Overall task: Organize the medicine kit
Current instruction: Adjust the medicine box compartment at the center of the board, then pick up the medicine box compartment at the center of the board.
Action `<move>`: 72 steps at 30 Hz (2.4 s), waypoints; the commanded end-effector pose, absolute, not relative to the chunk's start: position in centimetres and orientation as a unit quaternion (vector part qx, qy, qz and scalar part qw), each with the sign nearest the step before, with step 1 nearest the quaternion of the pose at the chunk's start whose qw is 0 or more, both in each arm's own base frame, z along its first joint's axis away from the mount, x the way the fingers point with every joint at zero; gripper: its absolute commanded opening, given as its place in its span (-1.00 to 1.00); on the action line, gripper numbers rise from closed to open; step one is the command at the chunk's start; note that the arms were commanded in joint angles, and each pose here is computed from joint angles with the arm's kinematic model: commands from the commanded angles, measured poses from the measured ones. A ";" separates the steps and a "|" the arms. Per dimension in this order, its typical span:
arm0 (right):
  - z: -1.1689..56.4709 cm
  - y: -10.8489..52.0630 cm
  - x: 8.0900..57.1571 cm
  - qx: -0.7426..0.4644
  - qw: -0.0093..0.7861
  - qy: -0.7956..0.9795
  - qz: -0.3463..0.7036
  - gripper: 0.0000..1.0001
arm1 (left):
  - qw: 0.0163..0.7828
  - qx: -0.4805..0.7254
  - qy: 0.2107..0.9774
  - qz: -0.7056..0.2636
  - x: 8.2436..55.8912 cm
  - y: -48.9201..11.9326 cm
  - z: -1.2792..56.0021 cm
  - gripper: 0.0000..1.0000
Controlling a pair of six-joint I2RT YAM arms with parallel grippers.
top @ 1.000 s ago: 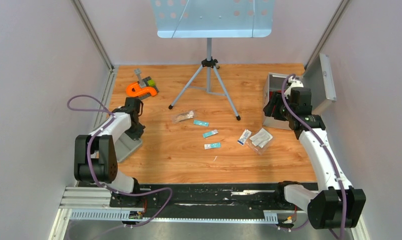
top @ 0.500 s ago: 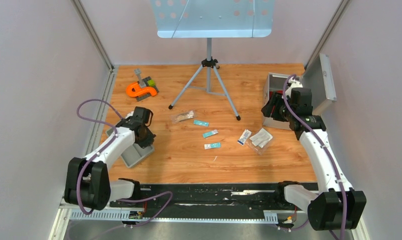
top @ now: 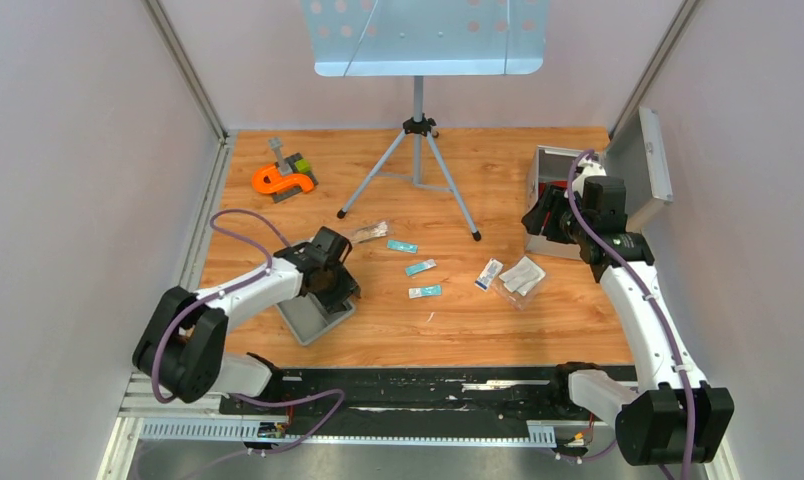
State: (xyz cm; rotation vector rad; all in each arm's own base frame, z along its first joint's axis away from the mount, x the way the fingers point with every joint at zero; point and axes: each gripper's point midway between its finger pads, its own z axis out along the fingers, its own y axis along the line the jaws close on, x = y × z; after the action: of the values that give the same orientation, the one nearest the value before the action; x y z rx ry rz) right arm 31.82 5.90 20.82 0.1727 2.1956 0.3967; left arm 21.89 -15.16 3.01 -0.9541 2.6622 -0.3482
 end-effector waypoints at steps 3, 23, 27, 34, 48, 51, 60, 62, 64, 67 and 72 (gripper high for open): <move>21.8 6.5 31.8 0.062 0.452 0.873 0.174 0.10 | 0.174 -0.299 0.922 -0.171 24.4 -18.7 7.2 0.15; 16.7 30.8 25.0 -0.154 0.377 0.874 0.265 0.09 | 0.306 -0.326 0.892 -0.063 27.1 0.5 17.4 0.21; 14.2 37.4 23.2 -0.238 0.353 0.868 0.255 0.09 | 0.327 -0.364 0.869 -0.069 27.7 3.3 19.1 0.21; 12.5 45.8 22.8 -0.330 0.349 0.840 0.254 0.10 | 0.345 -0.393 0.847 -0.097 27.9 3.5 20.8 0.21; 7.9 52.9 23.0 -0.380 0.343 0.824 0.242 0.01 | 0.387 -0.424 0.818 -0.038 25.7 5.9 24.7 0.24; 7.0 53.7 22.6 -0.390 0.341 0.821 0.240 -0.02 | 0.382 -0.424 0.820 -0.044 25.6 5.6 24.3 0.24; 5.1 55.1 21.9 -0.413 0.339 0.814 0.228 -0.14 | 0.378 -0.422 0.823 -0.050 25.6 5.4 23.7 0.24; 4.8 55.1 21.9 -0.415 0.339 0.814 0.226 -0.25 | 0.378 -0.421 0.823 -0.051 25.7 5.3 23.7 0.24; 4.8 55.1 22.0 -0.416 0.340 0.814 0.222 -0.60 | 0.378 -0.420 0.823 -0.055 25.7 5.2 23.6 0.24; 6.3 54.6 22.2 -0.410 0.353 0.812 0.218 -1.00 | 0.376 -0.421 0.823 -0.056 25.7 5.2 23.4 0.24; 10.5 52.6 21.9 -0.400 0.379 0.804 0.222 -1.00 | 0.377 -0.420 0.823 -0.062 25.9 5.0 23.4 0.24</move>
State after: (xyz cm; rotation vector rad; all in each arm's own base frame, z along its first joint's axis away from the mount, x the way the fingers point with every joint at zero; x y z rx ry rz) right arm 21.64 52.89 3.22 -1.0967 2.1661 0.5116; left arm 25.73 4.94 22.92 -1.0711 2.1378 -0.1362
